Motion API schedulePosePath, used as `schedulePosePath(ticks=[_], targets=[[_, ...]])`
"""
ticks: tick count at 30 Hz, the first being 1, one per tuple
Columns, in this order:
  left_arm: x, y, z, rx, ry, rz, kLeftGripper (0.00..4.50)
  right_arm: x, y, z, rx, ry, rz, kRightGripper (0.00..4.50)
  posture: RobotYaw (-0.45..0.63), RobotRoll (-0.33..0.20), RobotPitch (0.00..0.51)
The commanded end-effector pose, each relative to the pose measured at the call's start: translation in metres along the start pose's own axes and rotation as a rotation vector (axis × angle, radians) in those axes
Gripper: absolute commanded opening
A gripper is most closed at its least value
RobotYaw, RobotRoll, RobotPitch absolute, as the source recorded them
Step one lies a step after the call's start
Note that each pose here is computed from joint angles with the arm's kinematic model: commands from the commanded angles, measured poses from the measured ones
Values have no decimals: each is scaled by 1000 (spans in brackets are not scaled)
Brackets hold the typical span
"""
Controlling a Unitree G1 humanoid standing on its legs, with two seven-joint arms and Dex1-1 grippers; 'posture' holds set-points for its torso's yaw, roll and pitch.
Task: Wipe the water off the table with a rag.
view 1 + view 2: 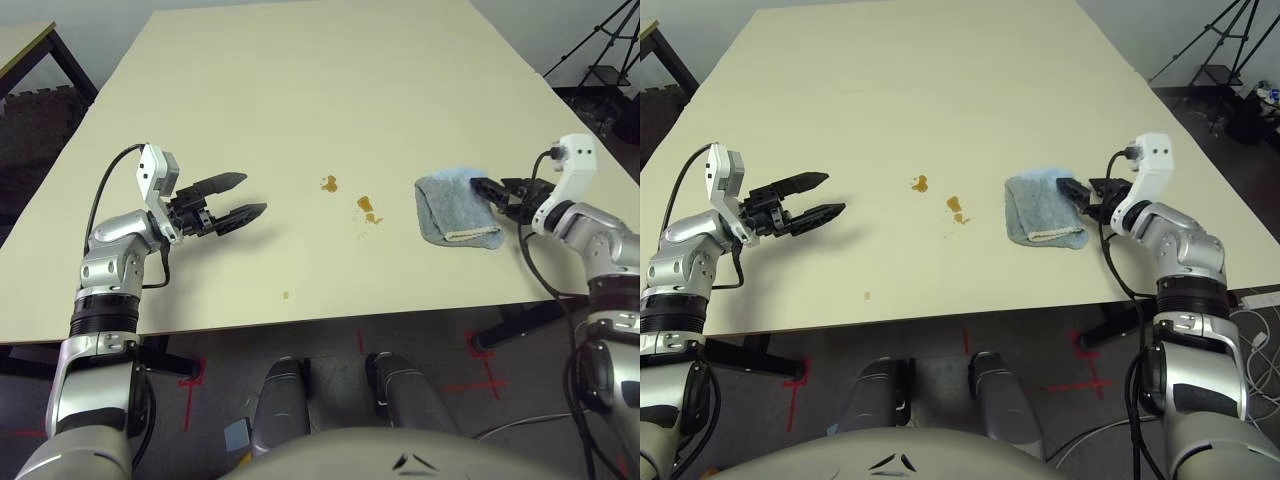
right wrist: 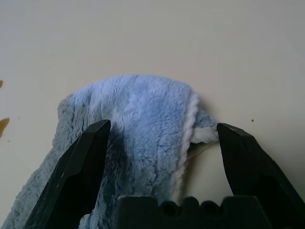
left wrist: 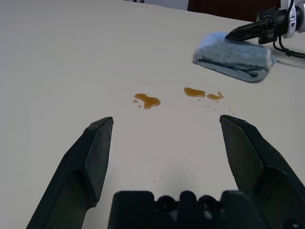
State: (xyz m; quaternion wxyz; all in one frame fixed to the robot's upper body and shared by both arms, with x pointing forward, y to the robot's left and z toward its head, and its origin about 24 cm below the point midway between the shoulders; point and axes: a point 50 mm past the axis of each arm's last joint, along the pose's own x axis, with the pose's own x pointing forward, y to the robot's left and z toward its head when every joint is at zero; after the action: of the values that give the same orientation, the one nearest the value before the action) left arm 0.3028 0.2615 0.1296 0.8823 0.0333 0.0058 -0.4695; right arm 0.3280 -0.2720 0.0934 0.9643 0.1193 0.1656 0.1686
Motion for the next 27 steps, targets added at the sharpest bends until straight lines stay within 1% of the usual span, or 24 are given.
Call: schedulePosePath(ticks=[1,8,12,13,15,16,22,23,25,26,27], targets=[[2,1,0,11,19,-9,4500,4,6,-12,-7,49,23,4448,-57,0,112],[1,1,1,15,14,-4,4500,8,19,-31,-62,143,84,4448,-52,0,110],[1,1,2,16,11,-3,4500,9,25,-37,-99,176,117,4448,-52,0,108],[1,2,2,17,10,-2,4500,9,27,-37,-106,179,128,4287,-52,0,108],[2,2,3,18,8,-1,4500,9,29,-37,-119,182,147,3895,-52,0,108],[3,2,3,19,7,0,4500,8,30,-37,-128,185,158,3572,-52,0,108],[4,3,3,22,3,1,4500,8,33,-34,-177,169,175,1391,-58,0,114],[4,3,3,23,3,1,4500,9,33,-32,-180,158,174,958,-58,0,114],[4,3,3,24,2,2,4500,11,35,-30,-178,140,171,309,-58,0,113],[4,3,3,24,1,2,4500,12,36,-29,-177,134,171,104,-58,0,113],[4,3,3,24,1,2,4500,13,37,-27,-176,120,167,96,-57,0,113]])
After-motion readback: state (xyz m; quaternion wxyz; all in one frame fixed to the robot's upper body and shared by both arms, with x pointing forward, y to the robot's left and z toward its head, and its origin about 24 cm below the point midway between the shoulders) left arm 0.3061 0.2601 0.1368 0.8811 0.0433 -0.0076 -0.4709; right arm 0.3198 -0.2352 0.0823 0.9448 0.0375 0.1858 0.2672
